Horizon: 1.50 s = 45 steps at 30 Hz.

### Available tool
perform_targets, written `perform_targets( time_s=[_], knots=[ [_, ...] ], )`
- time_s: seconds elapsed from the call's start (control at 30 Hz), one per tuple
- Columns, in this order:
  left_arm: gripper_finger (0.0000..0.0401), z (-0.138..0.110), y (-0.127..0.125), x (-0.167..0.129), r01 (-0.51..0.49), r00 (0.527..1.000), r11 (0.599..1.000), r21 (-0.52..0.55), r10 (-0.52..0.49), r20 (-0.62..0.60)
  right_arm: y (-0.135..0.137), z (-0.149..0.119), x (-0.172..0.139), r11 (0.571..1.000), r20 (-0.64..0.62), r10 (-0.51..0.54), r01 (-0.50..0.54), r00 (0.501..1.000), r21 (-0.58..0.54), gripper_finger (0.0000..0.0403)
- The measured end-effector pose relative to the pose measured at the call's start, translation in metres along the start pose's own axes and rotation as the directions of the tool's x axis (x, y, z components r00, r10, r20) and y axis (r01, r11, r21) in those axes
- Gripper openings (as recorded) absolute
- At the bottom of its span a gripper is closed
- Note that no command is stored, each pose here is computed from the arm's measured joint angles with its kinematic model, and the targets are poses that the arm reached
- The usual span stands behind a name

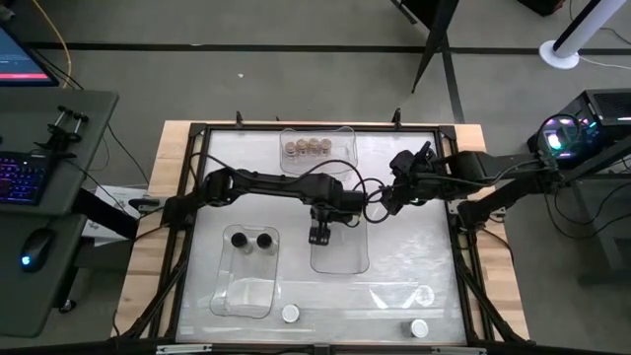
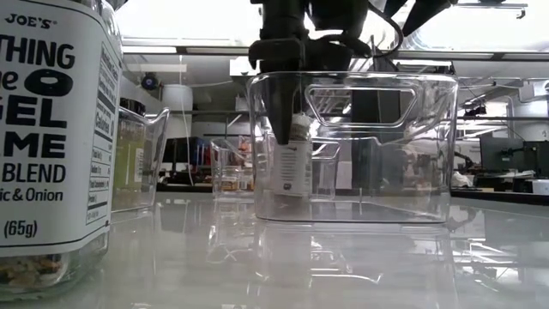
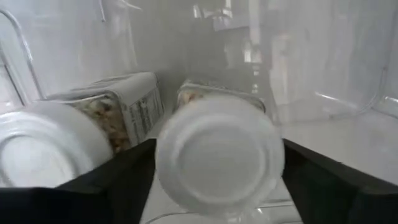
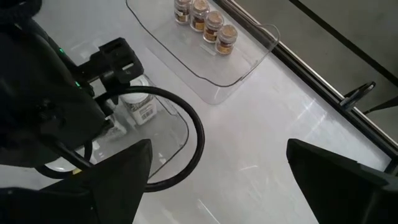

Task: Sort spices by type
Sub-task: Put the white seasoning bottle into the bottom right transparent bin

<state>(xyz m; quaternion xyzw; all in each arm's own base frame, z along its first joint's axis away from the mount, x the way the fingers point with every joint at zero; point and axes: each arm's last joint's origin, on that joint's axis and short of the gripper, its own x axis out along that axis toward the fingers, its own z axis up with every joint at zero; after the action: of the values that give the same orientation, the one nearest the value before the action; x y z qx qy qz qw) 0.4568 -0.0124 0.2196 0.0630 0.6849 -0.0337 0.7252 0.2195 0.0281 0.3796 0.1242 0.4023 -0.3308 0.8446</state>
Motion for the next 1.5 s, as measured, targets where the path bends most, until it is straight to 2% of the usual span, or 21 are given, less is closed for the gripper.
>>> perform_targets(
  time_s=[0.07,0.2,0.43,0.5,0.6,0.73,0.87,1.03,1.13,1.27,1.37,1.5],
  knots=[
    [0.0331,0.0,0.0,-0.003,0.006,1.0,1.0,0.0,-0.006,-0.002,0.0,0.0,0.0,1.0,0.001,0.001,-0.001,1.0,-0.004,0.0369],
    [0.0341,0.0,0.002,-0.021,0.034,0.999,0.999,-0.008,-0.034,0.021,0.0,0.0,0.0,1.0,0.003,-0.002,0.002,1.0,-0.017,0.0369],
    [0.034,-0.021,0.013,-0.079,0.048,0.995,0.996,-0.077,-0.041,0.09,-0.001,0.003,0.001,0.999,0.019,-0.01,0.011,1.0,-0.037,0.0369],
    [0.034,-0.031,0.016,-0.1,0.046,0.989,0.994,-0.101,-0.032,0.142,-0.002,0.002,0.002,0.998,-0.019,0.012,-0.013,1.0,-0.06,0.0369],
    [0.034,-0.052,0.02,-0.128,0.047,0.974,0.989,-0.143,-0.014,0.227,0.002,-0.003,0.009,0.989,-0.115,0.11,-0.12,0.987,-0.085,0.0369],
    [0.034,-0.081,0.024,-0.151,0.063,0.919,0.976,-0.21,0.026,0.394,0.021,-0.033,0.026,0.929,-0.307,0.312,-0.356,0.899,-0.101,0.0369],
    [0.0341,-0.118,0.023,-0.162,0.115,0.827,0.949,-0.293,0.072,0.557,0.042,-0.08,0.032,0.874,-0.443,0.384,-0.473,0.81,-0.109,0.0369],
    [0.0341,-0.162,0.014,-0.156,0.248,0.718,0.869,-0.429,0.132,0.683,0.069,-0.114,0.012,0.775,-0.482,0.526,-0.629,0.701,-0.07,0.0369],
    [0.0341,-0.188,0.006,-0.15,0.275,0.691,0.827,-0.49,0.185,0.699,0.085,-0.121,-0.009,0.743,-0.484,0.585,-0.669,0.651,-0.002,0.0369],
    [0.0341,-0.212,0.005,-0.141,0.231,0.682,0.79,-0.567,0.284,0.674,0.114,-0.136,-0.026,0.775,-0.559,0.518,-0.632,0.647,-0.014,0.0369],
    [0.0341,-0.225,0.008,-0.139,0.206,0.669,0.776,-0.596,0.333,0.665,0.143,-0.146,-0.03,0.787,-0.626,0.421,-0.607,0.657,-0.108,0.0369],
    [0.0341,-0.234,0.012,-0.14,0.166,0.669,0.79,-0.59,0.35,0.656,0.179,-0.164,-0.027,0.782,-0.691,0.261,-0.568,0.674,-0.258,0.0369]
  ],
)
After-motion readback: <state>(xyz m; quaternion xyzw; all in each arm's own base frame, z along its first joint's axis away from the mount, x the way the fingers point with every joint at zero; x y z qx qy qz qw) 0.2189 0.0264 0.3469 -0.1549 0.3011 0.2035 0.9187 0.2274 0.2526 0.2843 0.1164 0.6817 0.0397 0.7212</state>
